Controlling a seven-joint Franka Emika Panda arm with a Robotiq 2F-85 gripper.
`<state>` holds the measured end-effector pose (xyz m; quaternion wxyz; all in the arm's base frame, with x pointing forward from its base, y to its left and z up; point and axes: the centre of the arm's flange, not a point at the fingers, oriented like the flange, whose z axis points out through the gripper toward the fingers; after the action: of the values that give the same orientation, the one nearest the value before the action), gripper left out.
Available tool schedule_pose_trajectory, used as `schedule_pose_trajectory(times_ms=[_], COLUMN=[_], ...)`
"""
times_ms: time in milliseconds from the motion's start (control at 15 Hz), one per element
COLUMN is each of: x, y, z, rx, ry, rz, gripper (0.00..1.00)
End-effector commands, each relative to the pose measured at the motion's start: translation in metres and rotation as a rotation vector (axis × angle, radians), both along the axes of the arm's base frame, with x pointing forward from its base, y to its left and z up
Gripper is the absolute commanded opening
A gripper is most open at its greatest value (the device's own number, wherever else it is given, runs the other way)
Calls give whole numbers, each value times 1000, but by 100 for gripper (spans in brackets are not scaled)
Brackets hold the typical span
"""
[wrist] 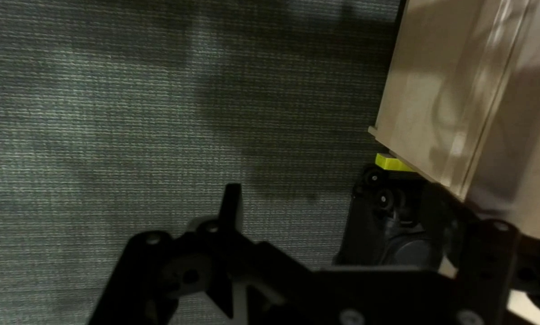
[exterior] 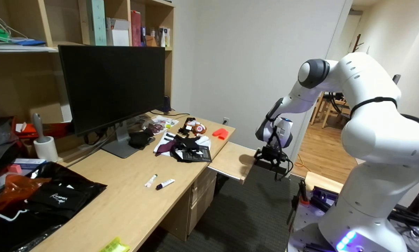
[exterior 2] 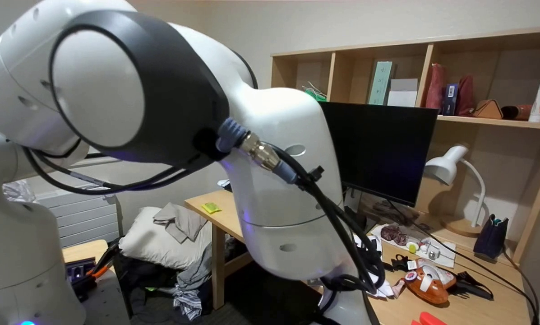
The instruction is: Close the drawer on the right
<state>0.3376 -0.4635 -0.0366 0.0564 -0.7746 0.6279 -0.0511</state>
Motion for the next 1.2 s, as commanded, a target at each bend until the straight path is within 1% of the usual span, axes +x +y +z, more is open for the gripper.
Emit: schedule_pose_trajectory(times_ms=[0, 267, 467, 533, 667, 800, 1133], x=[29, 62, 92, 100, 118, 129, 137], y=[3, 14, 23, 11, 0, -8, -20], z=[-13, -25, -19, -33, -43, -47, -56], rx=[-8, 10, 17, 14, 6, -5, -44], ry=[-38, -47, -59, -65, -77, -85, -89], rz=[8, 48, 88, 102, 122, 139, 175], gripper=[100, 100, 100, 100, 100, 100, 100])
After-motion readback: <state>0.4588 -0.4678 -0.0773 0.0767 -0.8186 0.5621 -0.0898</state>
